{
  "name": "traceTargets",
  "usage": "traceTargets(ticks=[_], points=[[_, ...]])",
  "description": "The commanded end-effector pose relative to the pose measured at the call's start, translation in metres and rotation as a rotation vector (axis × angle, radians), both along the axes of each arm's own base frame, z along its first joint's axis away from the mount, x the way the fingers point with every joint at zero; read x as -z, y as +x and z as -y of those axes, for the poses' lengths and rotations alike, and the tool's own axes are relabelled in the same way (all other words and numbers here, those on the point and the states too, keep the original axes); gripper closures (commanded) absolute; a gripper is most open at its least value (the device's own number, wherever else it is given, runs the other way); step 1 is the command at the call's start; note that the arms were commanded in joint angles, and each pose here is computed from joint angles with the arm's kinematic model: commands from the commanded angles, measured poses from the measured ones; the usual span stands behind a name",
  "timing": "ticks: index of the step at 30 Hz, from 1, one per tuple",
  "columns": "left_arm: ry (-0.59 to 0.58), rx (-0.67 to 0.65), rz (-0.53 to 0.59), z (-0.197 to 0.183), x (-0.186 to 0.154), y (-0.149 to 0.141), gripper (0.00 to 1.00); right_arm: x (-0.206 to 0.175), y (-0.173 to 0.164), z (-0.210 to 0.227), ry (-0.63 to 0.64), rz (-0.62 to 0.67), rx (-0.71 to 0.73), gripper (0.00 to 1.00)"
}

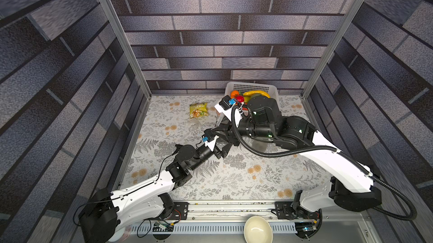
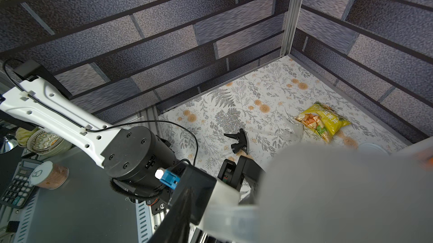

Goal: Attach spray nozzles to spray bottles
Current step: Screw the spray nozzle on the spray bottle.

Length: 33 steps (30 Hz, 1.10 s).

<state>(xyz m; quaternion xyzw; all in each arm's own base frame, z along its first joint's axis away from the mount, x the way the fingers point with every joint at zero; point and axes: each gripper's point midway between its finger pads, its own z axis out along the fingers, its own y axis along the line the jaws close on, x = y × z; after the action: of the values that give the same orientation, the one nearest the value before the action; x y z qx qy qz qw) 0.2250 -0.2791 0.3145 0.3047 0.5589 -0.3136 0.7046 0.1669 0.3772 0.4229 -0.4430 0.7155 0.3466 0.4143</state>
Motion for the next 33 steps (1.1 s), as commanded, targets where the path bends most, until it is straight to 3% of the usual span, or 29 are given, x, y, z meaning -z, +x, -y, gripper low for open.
traceTargets(ticks=[1,10,13,16,19,26,33], points=[[-0.087,-0.011,0.049,-0.012,-0.025,-0.003,0.37,-0.005,-0.012,0.01,0.014,-0.025,-0.002,0.53],[-0.125,-0.009,0.039,-0.019,-0.029,0.001,0.37,0.001,-0.024,0.021,-0.001,-0.067,-0.02,0.46],[-0.123,-0.001,0.038,-0.02,-0.03,0.0,0.37,-0.004,-0.022,0.034,0.012,-0.032,0.014,0.48],[-0.111,0.012,0.025,-0.019,-0.027,-0.002,0.37,-0.011,-0.004,0.058,0.02,0.083,0.128,0.56],[-0.109,0.04,0.02,-0.016,-0.028,-0.006,0.38,-0.021,0.008,0.07,0.082,0.105,0.134,0.56],[-0.107,0.105,0.001,-0.01,-0.033,-0.017,0.38,-0.056,0.007,0.07,0.246,0.119,-0.051,0.36],[-0.098,0.139,0.003,-0.003,-0.036,-0.023,0.38,-0.071,0.031,0.06,0.309,0.089,-0.068,0.37]])
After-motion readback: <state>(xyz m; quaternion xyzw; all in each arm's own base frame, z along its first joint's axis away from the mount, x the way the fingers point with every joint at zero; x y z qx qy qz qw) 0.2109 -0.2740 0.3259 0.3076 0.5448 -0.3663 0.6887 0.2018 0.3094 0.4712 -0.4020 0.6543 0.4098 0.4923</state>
